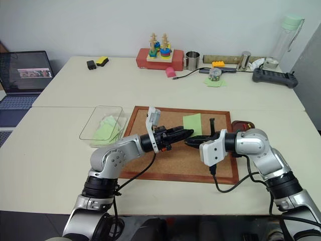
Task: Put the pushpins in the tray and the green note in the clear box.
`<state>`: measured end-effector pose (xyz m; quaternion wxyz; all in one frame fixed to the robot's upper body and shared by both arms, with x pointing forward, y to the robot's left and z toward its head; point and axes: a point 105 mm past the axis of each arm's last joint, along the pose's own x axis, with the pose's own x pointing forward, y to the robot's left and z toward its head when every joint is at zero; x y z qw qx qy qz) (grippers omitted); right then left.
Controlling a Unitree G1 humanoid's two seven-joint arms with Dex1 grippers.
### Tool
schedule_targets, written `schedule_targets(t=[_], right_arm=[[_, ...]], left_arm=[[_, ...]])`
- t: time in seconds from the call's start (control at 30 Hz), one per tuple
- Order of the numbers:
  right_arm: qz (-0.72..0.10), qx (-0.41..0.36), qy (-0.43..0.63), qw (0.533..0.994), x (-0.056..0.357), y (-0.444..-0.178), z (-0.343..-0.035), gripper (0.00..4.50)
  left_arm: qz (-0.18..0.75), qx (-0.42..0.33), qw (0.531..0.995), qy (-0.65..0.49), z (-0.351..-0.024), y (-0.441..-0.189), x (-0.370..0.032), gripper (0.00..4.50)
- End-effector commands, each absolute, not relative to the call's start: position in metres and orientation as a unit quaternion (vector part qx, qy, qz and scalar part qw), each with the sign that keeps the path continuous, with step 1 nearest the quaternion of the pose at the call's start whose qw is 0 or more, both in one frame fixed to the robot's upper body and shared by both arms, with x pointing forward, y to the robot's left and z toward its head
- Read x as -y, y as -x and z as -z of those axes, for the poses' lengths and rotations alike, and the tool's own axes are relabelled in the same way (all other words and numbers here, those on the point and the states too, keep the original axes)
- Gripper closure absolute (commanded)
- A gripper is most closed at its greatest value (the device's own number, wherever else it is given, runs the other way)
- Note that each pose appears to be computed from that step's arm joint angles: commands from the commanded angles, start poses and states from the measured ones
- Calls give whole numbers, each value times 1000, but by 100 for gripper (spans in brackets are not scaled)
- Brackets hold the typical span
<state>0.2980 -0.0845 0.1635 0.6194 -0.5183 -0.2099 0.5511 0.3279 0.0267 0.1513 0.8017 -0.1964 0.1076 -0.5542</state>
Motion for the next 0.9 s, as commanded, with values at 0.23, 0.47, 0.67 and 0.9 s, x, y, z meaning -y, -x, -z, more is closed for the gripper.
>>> schedule_targets(t=[0.23, 0.47, 0.67, 0.9], right_arm=[[-554, 246, 516, 605, 76, -289, -177, 450], [-546, 256, 508, 616, 76, -286, -184, 450], [-514, 260, 476, 665, 86, -288, -201, 450], [-354, 107, 314, 874, 169, -326, -210, 450]], left_arm=[[564, -78, 804, 171, -157, -323, -19, 447], [527, -64, 834, 152, -148, -335, -23, 447], [491, -63, 857, 145, -140, -346, -27, 447], [466, -16, 875, 132, -161, -345, -38, 447]])
